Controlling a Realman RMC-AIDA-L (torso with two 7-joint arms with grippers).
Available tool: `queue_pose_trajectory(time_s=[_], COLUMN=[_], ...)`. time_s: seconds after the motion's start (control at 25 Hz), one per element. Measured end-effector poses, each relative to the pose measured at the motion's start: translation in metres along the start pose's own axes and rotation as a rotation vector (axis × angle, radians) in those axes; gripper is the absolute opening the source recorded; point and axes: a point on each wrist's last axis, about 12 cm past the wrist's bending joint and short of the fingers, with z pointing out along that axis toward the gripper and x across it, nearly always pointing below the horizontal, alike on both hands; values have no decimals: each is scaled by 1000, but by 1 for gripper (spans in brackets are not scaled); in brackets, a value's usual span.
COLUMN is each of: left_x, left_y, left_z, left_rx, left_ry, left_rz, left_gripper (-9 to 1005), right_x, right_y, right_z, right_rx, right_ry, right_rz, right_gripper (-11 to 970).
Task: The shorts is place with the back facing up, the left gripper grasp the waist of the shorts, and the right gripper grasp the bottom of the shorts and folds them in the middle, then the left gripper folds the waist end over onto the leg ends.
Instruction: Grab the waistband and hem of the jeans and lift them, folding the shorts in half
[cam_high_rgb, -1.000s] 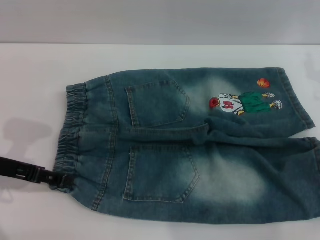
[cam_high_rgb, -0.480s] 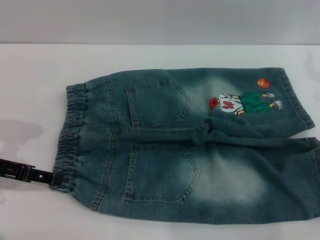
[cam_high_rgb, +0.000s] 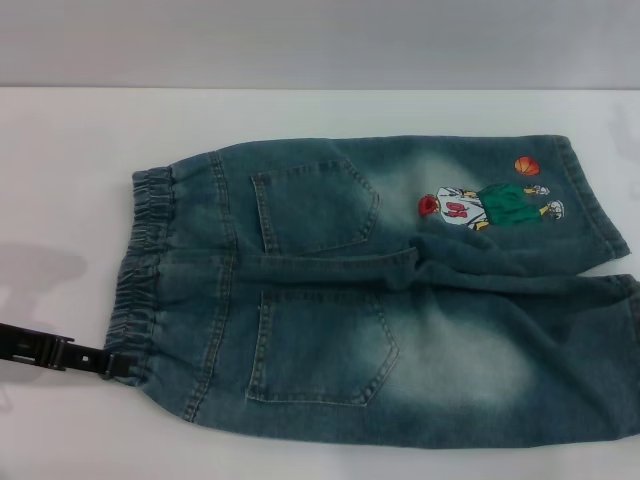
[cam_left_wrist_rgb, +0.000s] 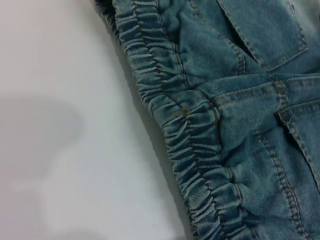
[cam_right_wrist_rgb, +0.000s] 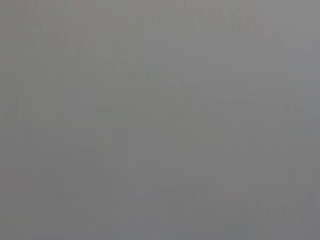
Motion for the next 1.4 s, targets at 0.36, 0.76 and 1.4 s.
queue_pose_trajectory(time_s=[0.36, 0.76, 1.4], left_x=[1, 1, -13], left_y=[-3, -4, -15], left_z=[3, 9, 10], left_rx=[10, 28, 65], left_ry=[9, 20, 26], left_rz=[0, -1, 34], left_gripper=[709, 701, 686], right_x=[0, 1, 1], right_y=[-1, -1, -4], right_z=[-1, -5, -10], right_rx=[0, 0, 17], right_ry=[2, -1, 2], right_rz=[-2, -1, -1], right_gripper=[576, 576, 577])
